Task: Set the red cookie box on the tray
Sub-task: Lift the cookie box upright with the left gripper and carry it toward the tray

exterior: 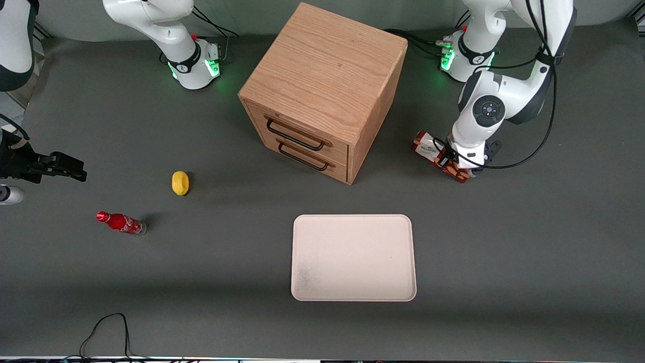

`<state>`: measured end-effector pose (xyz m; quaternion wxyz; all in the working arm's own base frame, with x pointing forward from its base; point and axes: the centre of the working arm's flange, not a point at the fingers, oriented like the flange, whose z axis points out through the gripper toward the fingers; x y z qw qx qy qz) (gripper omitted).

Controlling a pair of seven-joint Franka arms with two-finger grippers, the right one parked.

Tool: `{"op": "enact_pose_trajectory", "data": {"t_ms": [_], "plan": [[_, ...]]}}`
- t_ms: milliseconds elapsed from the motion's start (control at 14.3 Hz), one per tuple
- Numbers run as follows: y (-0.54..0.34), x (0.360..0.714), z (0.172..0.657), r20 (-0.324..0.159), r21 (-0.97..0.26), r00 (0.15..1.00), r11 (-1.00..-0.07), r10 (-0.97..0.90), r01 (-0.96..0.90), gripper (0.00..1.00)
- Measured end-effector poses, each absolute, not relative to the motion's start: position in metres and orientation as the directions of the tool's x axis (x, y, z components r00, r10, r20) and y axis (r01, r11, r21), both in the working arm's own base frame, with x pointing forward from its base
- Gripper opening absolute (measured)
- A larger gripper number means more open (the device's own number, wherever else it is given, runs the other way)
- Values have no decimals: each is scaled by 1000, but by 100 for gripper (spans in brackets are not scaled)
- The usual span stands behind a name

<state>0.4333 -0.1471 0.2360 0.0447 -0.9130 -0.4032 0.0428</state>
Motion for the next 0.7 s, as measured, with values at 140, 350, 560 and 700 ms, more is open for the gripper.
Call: {"op": "enact_pose_trajectory", "data": {"t_ms": [140, 350, 560, 700], "plan": [[-141, 456, 258, -40, -110, 716, -716, 696, 690, 4], [-130, 505, 316, -9, -57, 819, -818, 573, 572, 4], [-136, 545, 375, 47, -3, 904, -905, 425, 426, 4], [-146, 567, 408, 55, 1, 944, -946, 324, 325, 4]]}}
